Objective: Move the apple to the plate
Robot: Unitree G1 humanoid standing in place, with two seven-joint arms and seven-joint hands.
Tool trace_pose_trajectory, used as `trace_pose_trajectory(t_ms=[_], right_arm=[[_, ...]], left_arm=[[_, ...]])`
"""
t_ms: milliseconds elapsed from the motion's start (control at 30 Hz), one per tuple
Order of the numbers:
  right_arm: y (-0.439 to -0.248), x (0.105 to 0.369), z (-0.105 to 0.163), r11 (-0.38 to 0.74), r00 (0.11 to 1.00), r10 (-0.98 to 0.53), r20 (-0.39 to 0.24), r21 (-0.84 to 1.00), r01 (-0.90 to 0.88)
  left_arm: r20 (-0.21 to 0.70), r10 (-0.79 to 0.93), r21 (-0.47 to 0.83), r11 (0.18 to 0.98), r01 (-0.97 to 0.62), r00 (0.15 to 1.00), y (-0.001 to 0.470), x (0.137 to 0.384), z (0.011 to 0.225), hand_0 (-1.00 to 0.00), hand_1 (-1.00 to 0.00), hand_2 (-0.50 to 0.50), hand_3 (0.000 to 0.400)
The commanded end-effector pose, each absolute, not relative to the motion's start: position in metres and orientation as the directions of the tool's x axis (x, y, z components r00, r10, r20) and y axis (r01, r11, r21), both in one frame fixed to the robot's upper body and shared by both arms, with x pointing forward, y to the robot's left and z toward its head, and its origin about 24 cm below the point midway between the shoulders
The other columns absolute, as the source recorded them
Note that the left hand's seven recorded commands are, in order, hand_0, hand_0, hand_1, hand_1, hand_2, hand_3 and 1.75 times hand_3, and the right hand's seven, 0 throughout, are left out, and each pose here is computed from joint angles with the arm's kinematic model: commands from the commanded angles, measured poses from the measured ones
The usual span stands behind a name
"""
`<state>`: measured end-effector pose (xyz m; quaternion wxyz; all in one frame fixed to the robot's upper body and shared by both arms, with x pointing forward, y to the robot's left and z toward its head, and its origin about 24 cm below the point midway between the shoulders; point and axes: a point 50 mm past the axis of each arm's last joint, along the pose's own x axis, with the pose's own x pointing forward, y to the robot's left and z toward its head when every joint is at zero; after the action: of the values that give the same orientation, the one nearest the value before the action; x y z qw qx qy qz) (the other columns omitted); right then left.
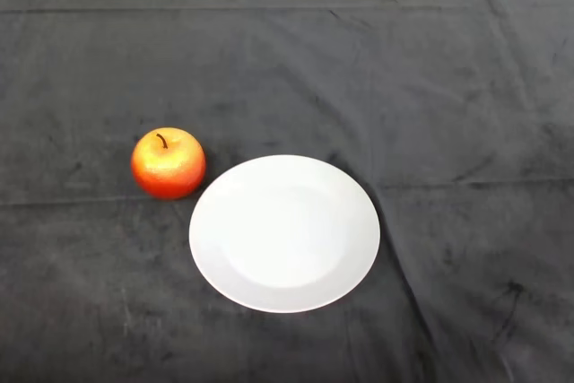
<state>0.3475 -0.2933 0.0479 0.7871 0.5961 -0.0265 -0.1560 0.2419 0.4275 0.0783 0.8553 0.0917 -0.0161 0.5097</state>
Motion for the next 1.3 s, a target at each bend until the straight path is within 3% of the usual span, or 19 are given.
trace_pose_trajectory(t_ms=[33,533,1300], right_arm=[[-0.293,0.355,0.064,0.253,0.954,-0.29,-0.074,0.956,0.151],[-0.293,0.355,0.064,0.254,0.954,-0.29,-0.074,0.955,0.151],[-0.293,0.355,0.064,0.254,0.954,-0.29,-0.075,0.955,0.152]], left_arm=[[0.179,0.83,0.135,0.511,-0.849,0.528,0.42,0.259,0.095,0.0,0.0,0.0,0.0],[0.197,0.723,0.239,0.619,-0.748,0.662,0.398,0.28,0.094,0.0,0.0,0.0,0.0],[0.164,0.425,0.435,0.779,-0.452,0.89,0.357,0.308,0.087,0.0,0.0,0.0,0.0]])
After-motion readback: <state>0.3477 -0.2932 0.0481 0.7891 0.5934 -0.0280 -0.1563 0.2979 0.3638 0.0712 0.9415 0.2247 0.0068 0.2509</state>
